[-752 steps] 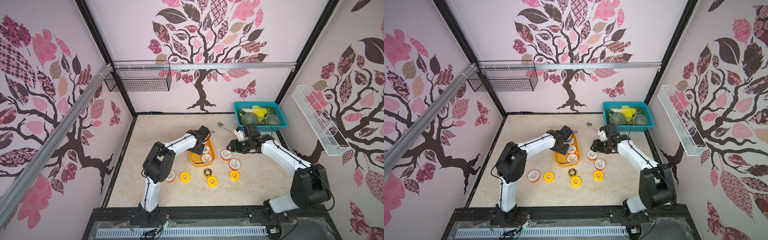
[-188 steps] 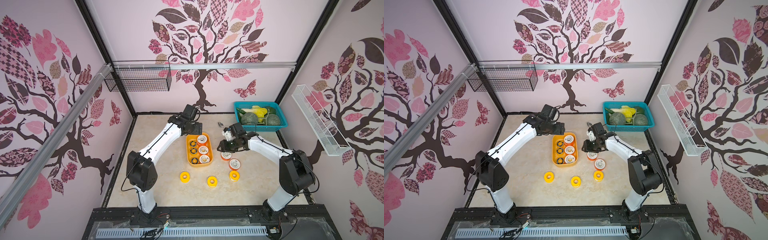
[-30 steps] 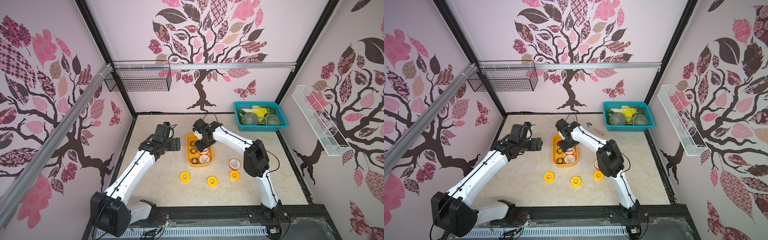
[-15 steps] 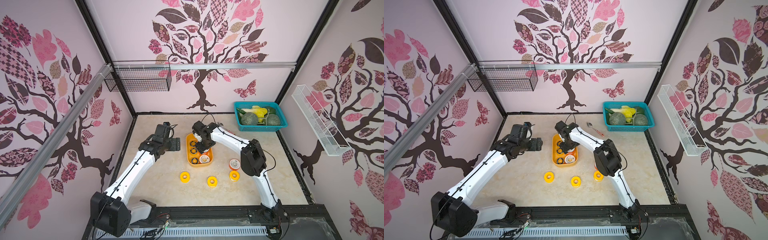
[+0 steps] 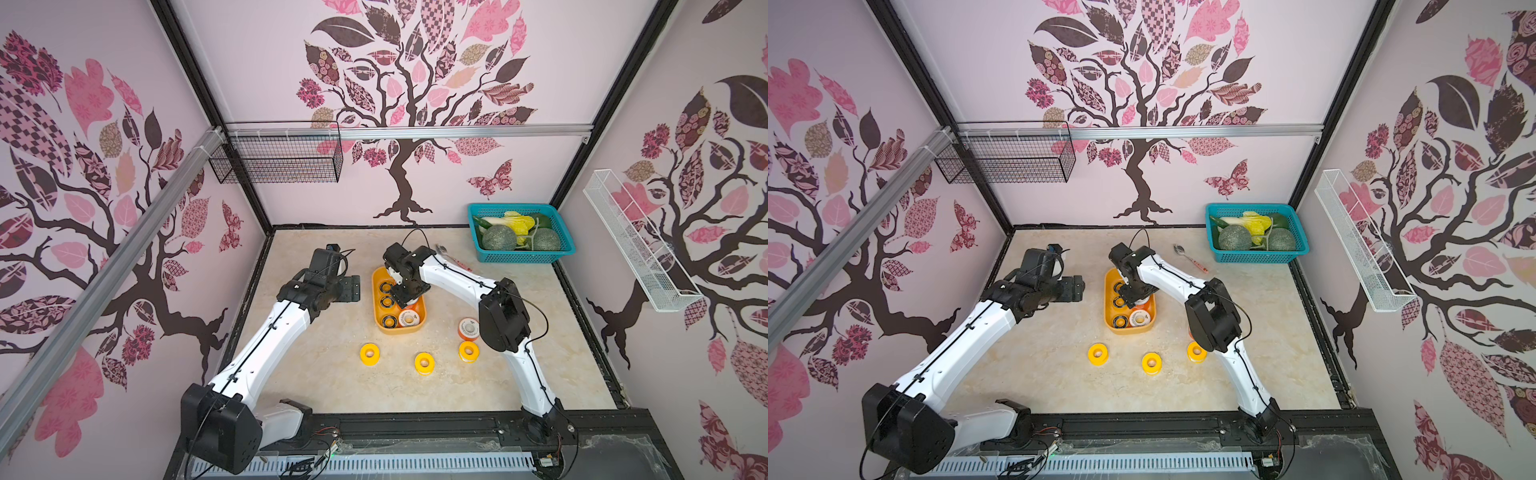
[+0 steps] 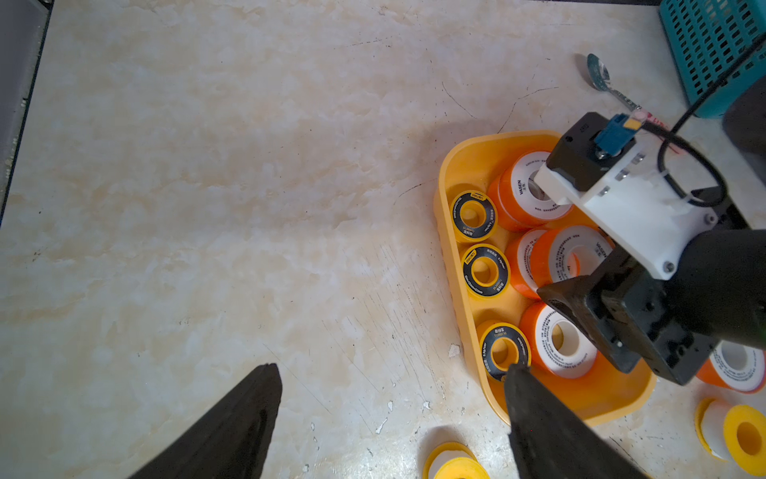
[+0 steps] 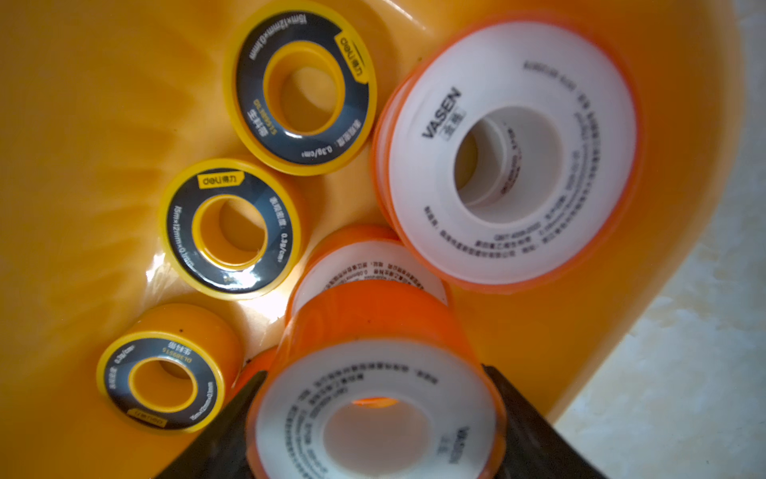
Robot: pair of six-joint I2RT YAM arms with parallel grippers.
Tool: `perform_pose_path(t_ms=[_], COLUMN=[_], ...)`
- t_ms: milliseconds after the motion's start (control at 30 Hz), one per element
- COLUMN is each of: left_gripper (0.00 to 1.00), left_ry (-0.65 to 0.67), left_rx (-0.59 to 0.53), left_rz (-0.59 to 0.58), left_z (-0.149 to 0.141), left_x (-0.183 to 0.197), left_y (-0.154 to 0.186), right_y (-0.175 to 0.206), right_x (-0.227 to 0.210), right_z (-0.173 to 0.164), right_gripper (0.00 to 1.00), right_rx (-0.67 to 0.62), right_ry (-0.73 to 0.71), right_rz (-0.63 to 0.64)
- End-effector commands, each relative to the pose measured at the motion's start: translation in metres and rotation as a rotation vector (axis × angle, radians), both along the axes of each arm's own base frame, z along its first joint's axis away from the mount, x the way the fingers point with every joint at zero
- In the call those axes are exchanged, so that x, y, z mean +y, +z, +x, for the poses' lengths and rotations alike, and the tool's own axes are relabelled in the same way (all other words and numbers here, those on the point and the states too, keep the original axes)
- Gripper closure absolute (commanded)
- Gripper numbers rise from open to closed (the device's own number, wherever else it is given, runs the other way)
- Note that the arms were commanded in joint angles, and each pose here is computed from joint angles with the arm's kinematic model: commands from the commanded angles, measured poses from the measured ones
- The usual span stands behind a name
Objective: Put the sealing tape into the storage box
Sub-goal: Place the sealing tape in the storage box.
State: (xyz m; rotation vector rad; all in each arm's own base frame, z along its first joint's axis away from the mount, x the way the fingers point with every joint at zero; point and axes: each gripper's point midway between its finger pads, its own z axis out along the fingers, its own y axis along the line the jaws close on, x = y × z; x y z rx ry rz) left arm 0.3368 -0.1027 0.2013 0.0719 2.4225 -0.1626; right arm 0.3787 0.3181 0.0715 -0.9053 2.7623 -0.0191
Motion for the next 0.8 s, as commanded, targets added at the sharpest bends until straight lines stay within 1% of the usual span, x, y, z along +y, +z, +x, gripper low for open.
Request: perform_pose_path(t_ms=[0,200,767], left_gripper=[0.10,0.10,0.10], left_ry=[0.012,0.013,0.005], left_rx=[-0.005,-0.005,0.001], left_rz=[0.002,0.003,-0.001], left_z=[0.0030,0.0030,0.0024], left_x=[0.0019,0.0022,0.0005], left_y=[0.0033,0.0032,0.0019], right_y=[0.0011,0.0014,0.0047], right_x=[0.0033,0.0042,0.0046], right_z=[0.0075,0.0084,0.0113], right_gripper=[0.28,0.27,0.21], right_rx=[-0.022,-0.027,-0.041], right_ry=[-0.023,-0.027,-0.030], right_rz=[-0.003,-0.001,0.000])
